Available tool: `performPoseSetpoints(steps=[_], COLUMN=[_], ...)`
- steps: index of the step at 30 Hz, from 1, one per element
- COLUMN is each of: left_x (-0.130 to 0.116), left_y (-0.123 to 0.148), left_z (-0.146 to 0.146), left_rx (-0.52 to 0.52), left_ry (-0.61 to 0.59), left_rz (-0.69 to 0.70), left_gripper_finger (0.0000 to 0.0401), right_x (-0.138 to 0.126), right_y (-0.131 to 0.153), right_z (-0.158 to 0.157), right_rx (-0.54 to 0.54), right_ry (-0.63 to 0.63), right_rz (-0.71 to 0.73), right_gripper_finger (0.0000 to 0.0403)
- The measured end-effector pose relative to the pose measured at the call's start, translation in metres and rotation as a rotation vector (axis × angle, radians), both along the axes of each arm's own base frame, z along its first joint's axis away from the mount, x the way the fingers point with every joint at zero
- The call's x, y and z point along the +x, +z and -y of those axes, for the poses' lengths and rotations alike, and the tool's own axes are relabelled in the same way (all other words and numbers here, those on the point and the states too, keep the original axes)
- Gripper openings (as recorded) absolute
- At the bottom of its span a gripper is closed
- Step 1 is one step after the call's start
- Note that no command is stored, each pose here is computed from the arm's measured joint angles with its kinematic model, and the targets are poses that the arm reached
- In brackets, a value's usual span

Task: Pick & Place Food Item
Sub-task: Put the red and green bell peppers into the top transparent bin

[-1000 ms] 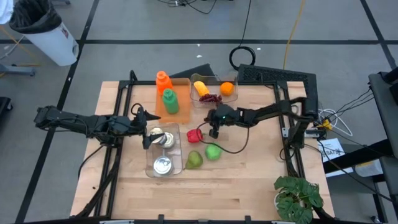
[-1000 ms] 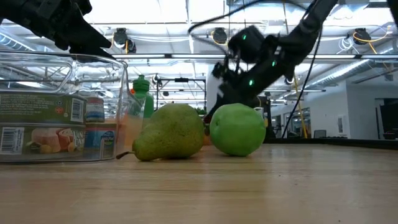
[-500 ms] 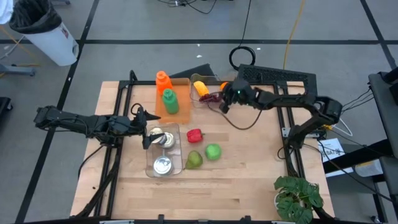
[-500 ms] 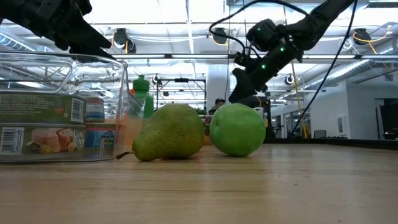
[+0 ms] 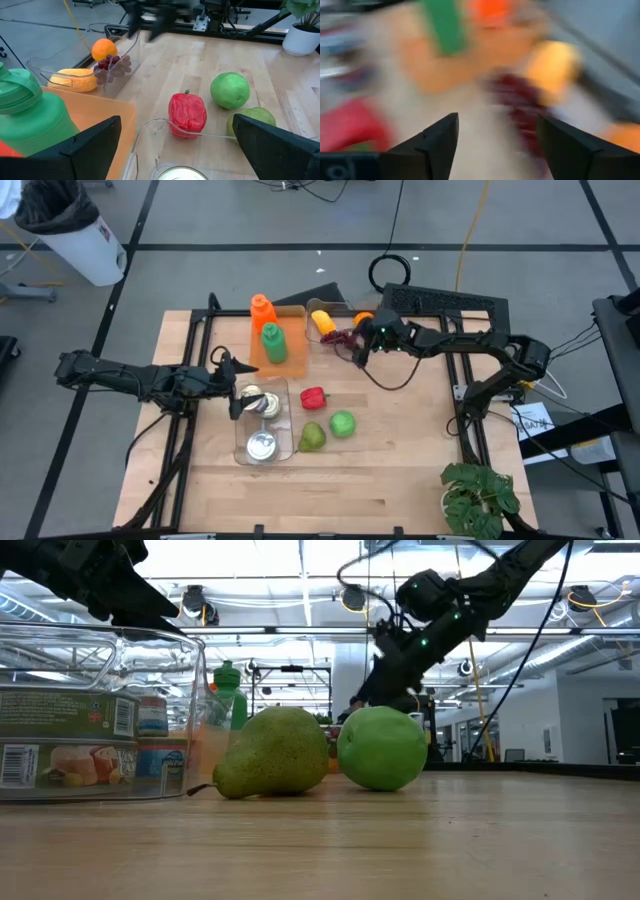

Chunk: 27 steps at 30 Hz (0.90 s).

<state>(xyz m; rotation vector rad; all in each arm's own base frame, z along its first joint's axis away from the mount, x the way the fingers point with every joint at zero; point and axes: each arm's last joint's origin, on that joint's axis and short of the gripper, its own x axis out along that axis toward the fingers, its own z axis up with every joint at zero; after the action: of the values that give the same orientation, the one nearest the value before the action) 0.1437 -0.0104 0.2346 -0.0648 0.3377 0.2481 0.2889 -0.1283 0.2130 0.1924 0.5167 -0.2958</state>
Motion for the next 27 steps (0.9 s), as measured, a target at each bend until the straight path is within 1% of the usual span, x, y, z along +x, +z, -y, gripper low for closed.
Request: performPoseSetpoints(steps=[2, 4, 6, 8, 11, 13, 18, 20, 23, 27], left_x=[0.000, 0.000, 0.000, 0.000, 0.000, 0.000, 0.000, 0.000, 0.000, 0.000], left_y=[0.000, 0.000, 0.000, 0.000, 0.001, 0.001, 0.001, 0.001, 0.000, 0.000], left_z=[0.000, 0.000, 0.000, 0.000, 0.000, 0.000, 0.000, 0.000, 0.000, 0.000], left_rx=[0.000, 0.000, -0.001, -0.005, -0.007, -0.007, -0.013, -0.025, -0.024, -0.024], left_ry=[0.000, 0.000, 0.000, 0.002, 0.002, 0.002, 0.003, 0.008, 0.008, 0.008], left_rz=[0.000, 0.001, 0.001, 0.002, 0.009, 0.009, 0.016, 0.014, 0.006, 0.004], left_gripper_finger=[0.0397, 0.0397, 0.0397, 0.0397, 0.0397, 0.0397, 0.0397, 0.0397, 0.0397, 0.0397], right_x=[0.010, 0.021, 0.027, 0.037, 0.046, 0.053, 0.059, 0.061, 0.060, 0.059], right_y=[0.000, -0.004, -0.013, -0.022, -0.038, -0.047, -0.067, -0.069, -0.072, -0.072], right_z=[-0.021, -0.044, -0.065, -0.083, -0.101, -0.105, -0.104, -0.103, -0.099, -0.097], right_rx=[0.024, 0.019, -0.007, -0.047, -0.069, -0.079, -0.074, -0.078, -0.069, -0.069], right_ry=[0.130, 0.202, 0.239, 0.272, 0.301, 0.307, 0.309, 0.304, 0.295, 0.287], right_rz=[0.030, 0.022, -0.023, -0.029, -0.054, -0.039, -0.065, -0.053, -0.072, -0.076], right_gripper_finger=[0.0251, 0.0246, 0.0241, 0.0236, 0.0229, 0.0225, 0.0216, 0.0213, 0.0206, 0.0188])
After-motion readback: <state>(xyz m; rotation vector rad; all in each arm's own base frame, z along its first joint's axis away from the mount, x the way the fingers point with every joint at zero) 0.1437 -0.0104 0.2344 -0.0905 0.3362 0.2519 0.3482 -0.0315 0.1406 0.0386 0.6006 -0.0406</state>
